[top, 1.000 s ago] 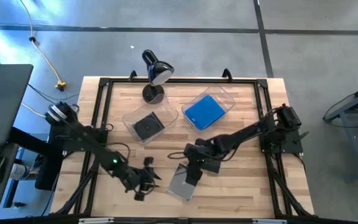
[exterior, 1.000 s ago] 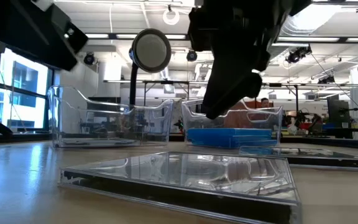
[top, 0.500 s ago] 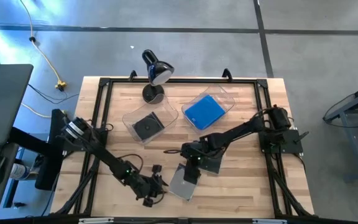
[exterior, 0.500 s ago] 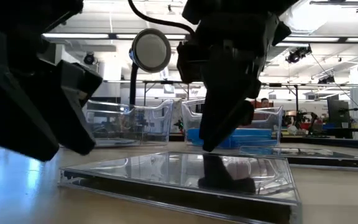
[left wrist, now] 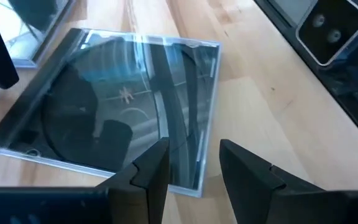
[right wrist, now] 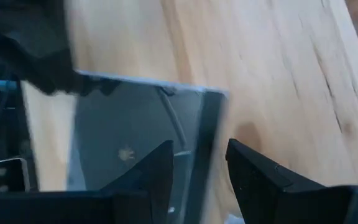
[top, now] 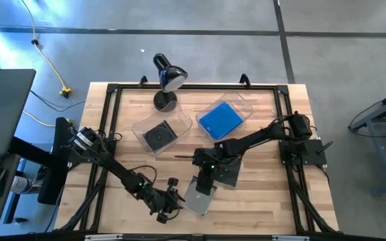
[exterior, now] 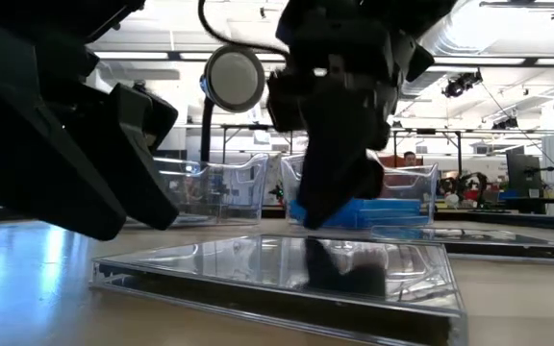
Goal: Pick & place jewel cases by type
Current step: Put the left black CD case into the left transparent bin
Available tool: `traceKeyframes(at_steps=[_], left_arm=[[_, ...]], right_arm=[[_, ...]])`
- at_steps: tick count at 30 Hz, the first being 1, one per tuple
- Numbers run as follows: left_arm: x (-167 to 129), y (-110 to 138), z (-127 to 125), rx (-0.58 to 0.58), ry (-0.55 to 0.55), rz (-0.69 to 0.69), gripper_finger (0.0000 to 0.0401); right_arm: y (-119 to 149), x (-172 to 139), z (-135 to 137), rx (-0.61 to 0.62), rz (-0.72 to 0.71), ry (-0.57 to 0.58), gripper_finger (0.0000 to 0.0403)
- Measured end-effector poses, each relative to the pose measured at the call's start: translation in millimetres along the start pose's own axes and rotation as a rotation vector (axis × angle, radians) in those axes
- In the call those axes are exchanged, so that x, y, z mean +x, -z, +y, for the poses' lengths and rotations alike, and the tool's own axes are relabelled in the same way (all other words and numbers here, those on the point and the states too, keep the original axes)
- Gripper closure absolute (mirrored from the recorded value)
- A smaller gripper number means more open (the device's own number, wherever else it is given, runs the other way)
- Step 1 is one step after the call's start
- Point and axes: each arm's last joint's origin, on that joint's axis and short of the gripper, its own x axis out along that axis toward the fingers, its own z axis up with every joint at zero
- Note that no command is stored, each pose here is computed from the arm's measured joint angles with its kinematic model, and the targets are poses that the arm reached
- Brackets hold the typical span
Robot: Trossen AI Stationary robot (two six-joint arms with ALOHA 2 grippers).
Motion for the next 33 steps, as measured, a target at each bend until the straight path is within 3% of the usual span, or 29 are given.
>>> traceKeyframes(at_steps=[9,17,29,33], left_arm=[[0,2,1,0.005,-0.018,0.022,0.0264],[2,5,10,0.008,-0.049,0.071,0.0264],[2,6,12,0.009,-0.056,0.097,0.0264],[2,7,12,0.009,-0.065,0.097,0.0264]], right_arm=[[9,25,-7,0.028,0.033,0.038,0.0263],[7,27,-4,-0.032,0.055,-0.075,0.0263],[1,23,-2,-0.054,0.015,-0.121,0.0263],[-6,18,-2,-0.097,-0.058,-0.095,0.0263]])
